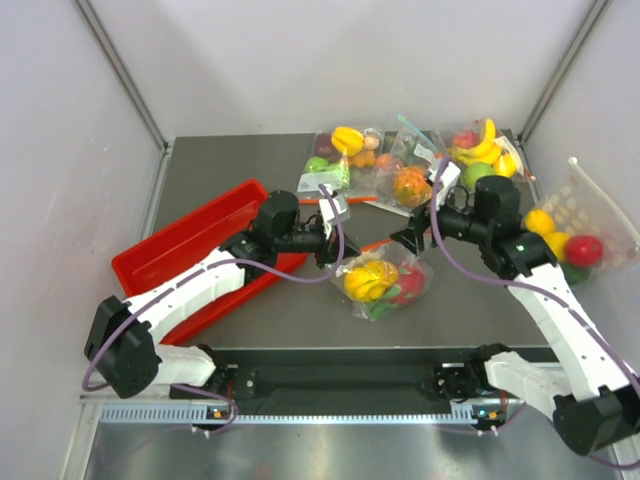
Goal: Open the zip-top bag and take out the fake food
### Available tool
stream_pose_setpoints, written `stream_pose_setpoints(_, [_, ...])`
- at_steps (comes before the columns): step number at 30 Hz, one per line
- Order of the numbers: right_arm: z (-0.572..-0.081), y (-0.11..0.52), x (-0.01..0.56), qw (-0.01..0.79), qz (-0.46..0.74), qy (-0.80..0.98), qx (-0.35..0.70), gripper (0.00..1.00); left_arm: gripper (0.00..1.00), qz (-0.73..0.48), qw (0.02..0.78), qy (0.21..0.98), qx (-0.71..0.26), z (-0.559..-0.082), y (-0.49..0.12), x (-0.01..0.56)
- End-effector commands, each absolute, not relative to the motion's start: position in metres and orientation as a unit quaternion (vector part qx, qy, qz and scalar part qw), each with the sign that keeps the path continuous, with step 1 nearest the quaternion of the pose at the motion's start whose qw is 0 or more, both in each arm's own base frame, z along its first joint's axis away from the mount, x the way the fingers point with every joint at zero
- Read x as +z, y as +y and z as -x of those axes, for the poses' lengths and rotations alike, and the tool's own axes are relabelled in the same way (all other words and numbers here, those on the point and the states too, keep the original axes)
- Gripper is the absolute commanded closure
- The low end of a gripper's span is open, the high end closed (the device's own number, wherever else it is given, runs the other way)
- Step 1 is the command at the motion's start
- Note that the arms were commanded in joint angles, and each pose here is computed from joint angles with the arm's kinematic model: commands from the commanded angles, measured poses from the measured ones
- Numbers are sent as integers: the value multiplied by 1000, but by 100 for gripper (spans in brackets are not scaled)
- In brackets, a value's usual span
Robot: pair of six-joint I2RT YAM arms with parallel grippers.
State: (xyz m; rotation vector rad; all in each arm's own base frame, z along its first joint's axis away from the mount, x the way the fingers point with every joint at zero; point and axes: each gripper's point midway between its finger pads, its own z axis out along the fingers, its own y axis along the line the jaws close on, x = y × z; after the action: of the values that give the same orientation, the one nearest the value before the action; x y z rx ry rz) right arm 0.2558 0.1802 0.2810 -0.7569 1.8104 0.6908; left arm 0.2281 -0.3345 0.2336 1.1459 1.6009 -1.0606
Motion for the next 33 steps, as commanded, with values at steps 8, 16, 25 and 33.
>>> stream_pose_setpoints(8, [-245,223,280,501,424,674,341,21,100,-525,448,564,-454,-211,-343,287])
stream_pose_setpoints(16, [-215,247,267,457,462,655,386,33,100,-521,454,571,-443,-220,-345,286])
stream_pose_setpoints(25, [-209,264,237,429,472,677,367,44,100,-526,454,571,-438,-221,-345,283])
stream_pose_setpoints(33, [-225,259,226,438,461,698,329,94,99,-519,476,568,-426,-217,-336,292])
